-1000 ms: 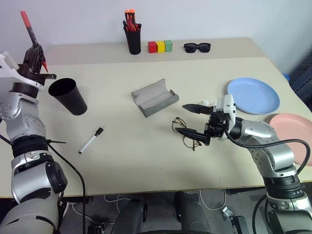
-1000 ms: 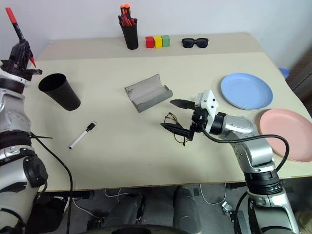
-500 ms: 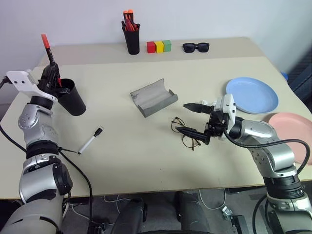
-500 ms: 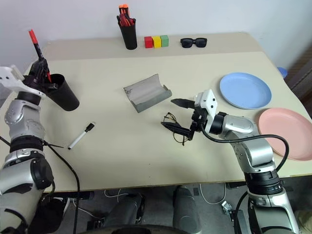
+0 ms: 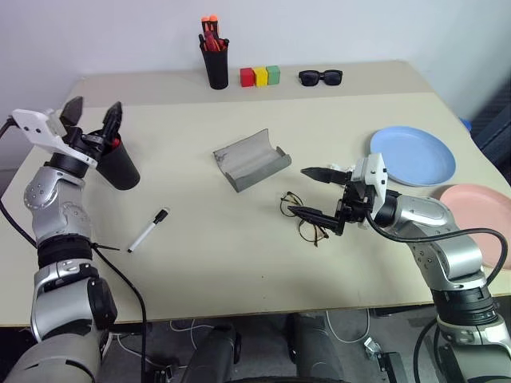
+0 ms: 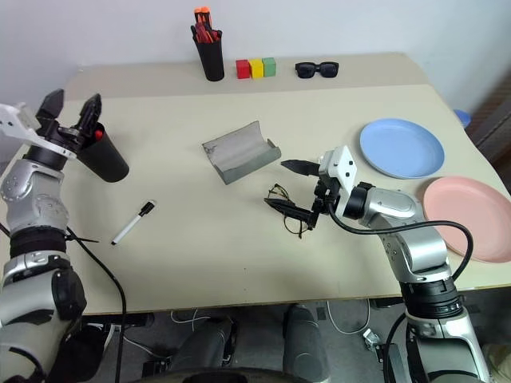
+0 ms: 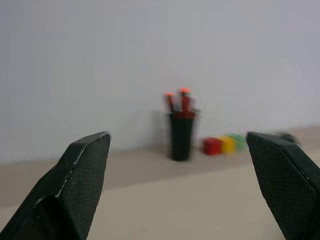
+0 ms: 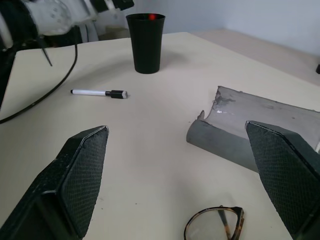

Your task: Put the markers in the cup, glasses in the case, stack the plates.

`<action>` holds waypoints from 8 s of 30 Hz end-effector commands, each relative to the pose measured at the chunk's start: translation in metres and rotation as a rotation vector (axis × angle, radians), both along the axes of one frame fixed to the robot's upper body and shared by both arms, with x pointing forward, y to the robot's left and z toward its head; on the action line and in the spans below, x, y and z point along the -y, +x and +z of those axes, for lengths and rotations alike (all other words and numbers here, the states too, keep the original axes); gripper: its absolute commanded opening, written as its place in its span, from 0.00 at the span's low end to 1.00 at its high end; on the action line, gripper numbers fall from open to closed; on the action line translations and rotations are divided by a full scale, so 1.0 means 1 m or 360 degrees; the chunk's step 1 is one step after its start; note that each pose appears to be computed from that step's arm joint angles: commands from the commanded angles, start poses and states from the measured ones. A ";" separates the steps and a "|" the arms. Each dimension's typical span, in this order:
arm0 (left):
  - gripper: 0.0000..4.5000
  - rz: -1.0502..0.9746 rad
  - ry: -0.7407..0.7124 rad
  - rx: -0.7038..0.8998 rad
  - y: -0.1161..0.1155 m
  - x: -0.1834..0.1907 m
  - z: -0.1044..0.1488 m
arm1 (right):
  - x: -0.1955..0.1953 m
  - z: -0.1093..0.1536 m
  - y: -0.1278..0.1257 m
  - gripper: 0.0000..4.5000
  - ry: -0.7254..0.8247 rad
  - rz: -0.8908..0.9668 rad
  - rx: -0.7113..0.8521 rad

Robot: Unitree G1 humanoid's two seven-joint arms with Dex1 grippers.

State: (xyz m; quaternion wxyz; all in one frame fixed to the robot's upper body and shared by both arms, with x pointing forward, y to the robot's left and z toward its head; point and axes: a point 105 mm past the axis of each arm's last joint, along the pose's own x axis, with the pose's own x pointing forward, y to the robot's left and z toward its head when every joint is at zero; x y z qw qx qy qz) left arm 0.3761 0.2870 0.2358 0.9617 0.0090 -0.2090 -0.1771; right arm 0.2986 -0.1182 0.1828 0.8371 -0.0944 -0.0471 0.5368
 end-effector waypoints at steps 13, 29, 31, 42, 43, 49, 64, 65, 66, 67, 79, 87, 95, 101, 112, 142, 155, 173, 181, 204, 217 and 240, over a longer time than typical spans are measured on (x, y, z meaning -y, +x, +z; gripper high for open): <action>0.98 -0.0210 0.0593 -0.1173 -0.070 0.049 -0.090 | -0.003 0.010 -0.001 1.00 0.0055 0.0038 0.0062; 0.98 -0.0153 0.0572 -0.1773 -0.059 0.050 -0.130 | -0.002 0.008 -0.002 1.00 0.0040 0.0007 0.0076; 0.98 -0.0133 0.0605 -0.1780 -0.058 0.048 -0.131 | 0.000 0.007 -0.002 1.00 0.0033 -0.0007 0.0074; 0.00 -0.0204 0.0583 -0.1767 -0.051 0.051 -0.126 | 0.003 0.007 0.000 1.00 0.0020 -0.0038 0.0086; 0.00 -0.0198 0.0573 -0.1757 -0.049 0.051 -0.123 | 0.003 0.007 0.000 1.00 0.0020 -0.0038 0.0087; 0.00 -0.0185 0.0440 -0.0991 -0.009 0.064 -0.042 | 0.002 0.007 -0.001 1.00 0.0024 0.0001 0.0068; 0.00 0.0571 0.0036 0.0440 -0.008 -0.023 0.104 | -0.001 0.012 0.003 1.00 0.0062 0.0004 0.0085; 0.00 0.0604 0.0031 0.0449 -0.008 -0.028 0.102 | -0.001 0.012 0.003 1.00 0.0061 0.0004 0.0087; 0.00 0.0649 0.0024 0.0456 -0.007 -0.035 0.098 | -0.001 0.012 0.003 1.00 0.0060 0.0004 0.0088; 0.00 0.0693 0.0016 0.0445 -0.006 -0.041 0.093 | -0.001 0.013 0.003 1.00 0.0061 0.0004 0.0089; 0.00 0.0685 -0.0072 0.0306 0.014 -0.037 0.024 | 0.002 0.013 0.002 1.00 0.0048 -0.0021 0.0100; 0.22 0.0650 -0.0089 0.0271 0.011 -0.038 0.012 | 0.003 0.013 0.003 1.00 0.0041 -0.0034 0.0104; 0.99 0.0436 -0.0035 0.0329 0.008 -0.017 0.027 | 0.001 0.013 0.004 1.00 0.0043 -0.0023 0.0107; 0.99 -0.0217 0.0052 0.0060 0.016 0.059 0.032 | 0.005 0.014 0.010 1.00 0.0044 -0.0051 0.0124; 0.99 -0.0932 0.0351 -0.0659 0.037 0.194 -0.044 | 0.008 0.015 0.014 1.00 0.0046 -0.0101 0.0177; 0.01 -0.1251 0.0852 -0.1077 0.015 0.190 -0.094 | 0.013 0.013 0.013 1.00 0.0039 -0.0207 0.0227; 0.01 -0.1686 0.1079 -0.0831 -0.023 0.137 -0.081 | 0.012 0.014 0.015 1.00 0.0027 -0.0194 0.0234; 0.70 -0.1801 0.1144 -0.0790 -0.036 0.142 -0.089 | 0.014 0.008 0.023 1.00 -0.0071 -0.0265 0.0153; 0.98 -0.1693 0.0818 -0.0610 -0.047 0.130 -0.047 | 0.015 0.008 0.022 1.00 -0.0223 -0.0428 -0.0104; 0.98 -0.1318 0.0429 -0.0546 -0.117 0.101 -0.049 | 0.010 -0.035 0.028 1.00 -0.0742 -0.0938 -0.0951; 1.00 -0.1317 0.0431 -0.0521 -0.117 0.113 -0.038 | 0.010 -0.048 0.026 0.28 -0.0816 -0.0966 -0.0983; 1.00 -0.0959 0.0370 -0.0583 -0.109 0.066 -0.047 | -0.059 0.047 0.055 0.00 -0.0320 -0.0663 -0.0388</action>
